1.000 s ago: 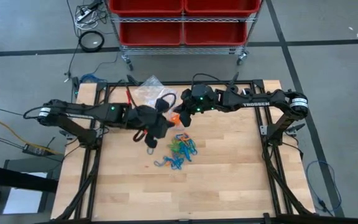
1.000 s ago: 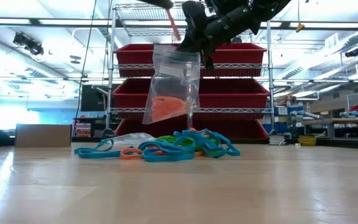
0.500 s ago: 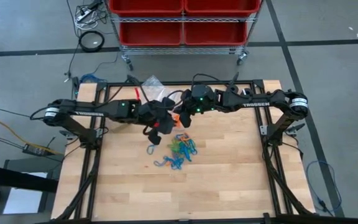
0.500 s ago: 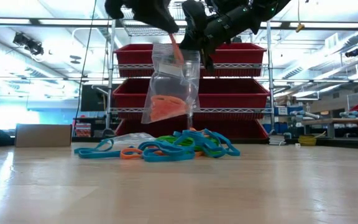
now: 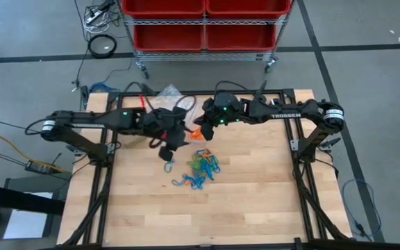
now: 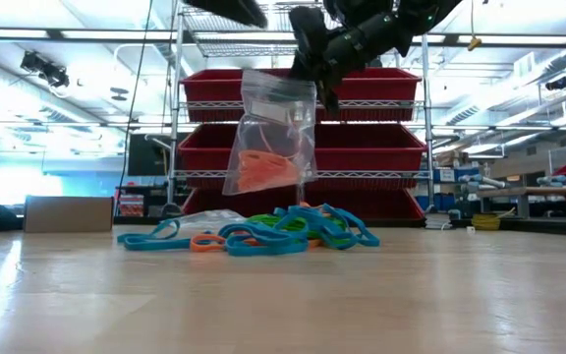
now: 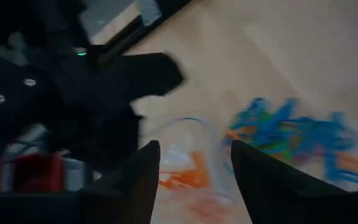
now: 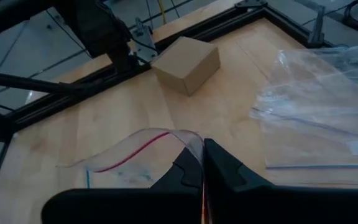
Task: Sort rubber bands
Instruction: Put the orange rubber band into the transparent zip bag
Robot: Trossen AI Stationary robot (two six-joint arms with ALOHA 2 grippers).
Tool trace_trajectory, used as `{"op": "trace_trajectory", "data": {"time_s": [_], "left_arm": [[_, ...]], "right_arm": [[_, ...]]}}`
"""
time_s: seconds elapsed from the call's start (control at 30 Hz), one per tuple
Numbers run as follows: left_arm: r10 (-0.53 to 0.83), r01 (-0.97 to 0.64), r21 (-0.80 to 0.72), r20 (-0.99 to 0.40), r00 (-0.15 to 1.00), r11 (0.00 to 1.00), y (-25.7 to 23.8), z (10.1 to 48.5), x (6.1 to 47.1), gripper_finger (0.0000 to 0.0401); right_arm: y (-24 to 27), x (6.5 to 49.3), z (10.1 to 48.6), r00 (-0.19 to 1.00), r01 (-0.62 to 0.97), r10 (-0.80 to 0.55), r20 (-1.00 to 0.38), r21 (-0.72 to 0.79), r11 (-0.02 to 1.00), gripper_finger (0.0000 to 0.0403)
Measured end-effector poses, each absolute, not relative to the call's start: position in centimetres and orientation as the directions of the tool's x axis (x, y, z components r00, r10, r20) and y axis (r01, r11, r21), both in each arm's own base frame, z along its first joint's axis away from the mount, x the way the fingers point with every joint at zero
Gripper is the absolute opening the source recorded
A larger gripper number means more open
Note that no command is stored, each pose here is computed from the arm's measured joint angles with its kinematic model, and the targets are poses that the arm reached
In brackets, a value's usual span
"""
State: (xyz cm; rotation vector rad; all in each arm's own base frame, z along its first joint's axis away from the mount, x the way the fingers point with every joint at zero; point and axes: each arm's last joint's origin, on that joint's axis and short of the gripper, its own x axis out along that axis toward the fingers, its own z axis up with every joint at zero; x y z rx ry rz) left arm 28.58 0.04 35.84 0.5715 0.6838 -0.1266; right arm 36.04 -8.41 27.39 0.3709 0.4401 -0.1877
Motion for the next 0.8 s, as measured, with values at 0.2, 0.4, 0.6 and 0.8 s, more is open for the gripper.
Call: {"op": "trace_trajectory", "data": {"time_s": [0.2, 0.4, 0.6, 0.8], "left_arm": [[-0.013, 0.308, 0.317, -0.678, 0.735, 0.897, -0.4, 36.7, 25.4, 0.0182], [-0.086, 0.323, 0.229, -0.681, 0.727, 0.918, -0.9, 33.2, 24.0, 0.0166], [-0.324, 0.427, 0.012, -0.634, 0.702, 0.904, -2.5, 24.2, 23.7, 0.0163], [-0.409, 0.458, -0.031, -0.504, 0.760, 0.889, -5.0, 16.3, 22.9, 0.0163]], "right_arm": [[-9.9, 35.0, 27.8, 0.872, 0.290, -0.124, -0.474, 0.295, 0.910, 0.0000], [-11.3, 32.5, 30.7, 0.890, 0.315, -0.187, -0.416, 0.265, 0.911, 0.0000], [-10.8, 29.6, 33.2, 0.889, 0.319, -0.204, -0.410, 0.236, 0.918, 0.0000], [-9.9, 28.3, 33.8, 0.872, 0.312, -0.187, -0.453, 0.219, 0.924, 0.0000]]}}
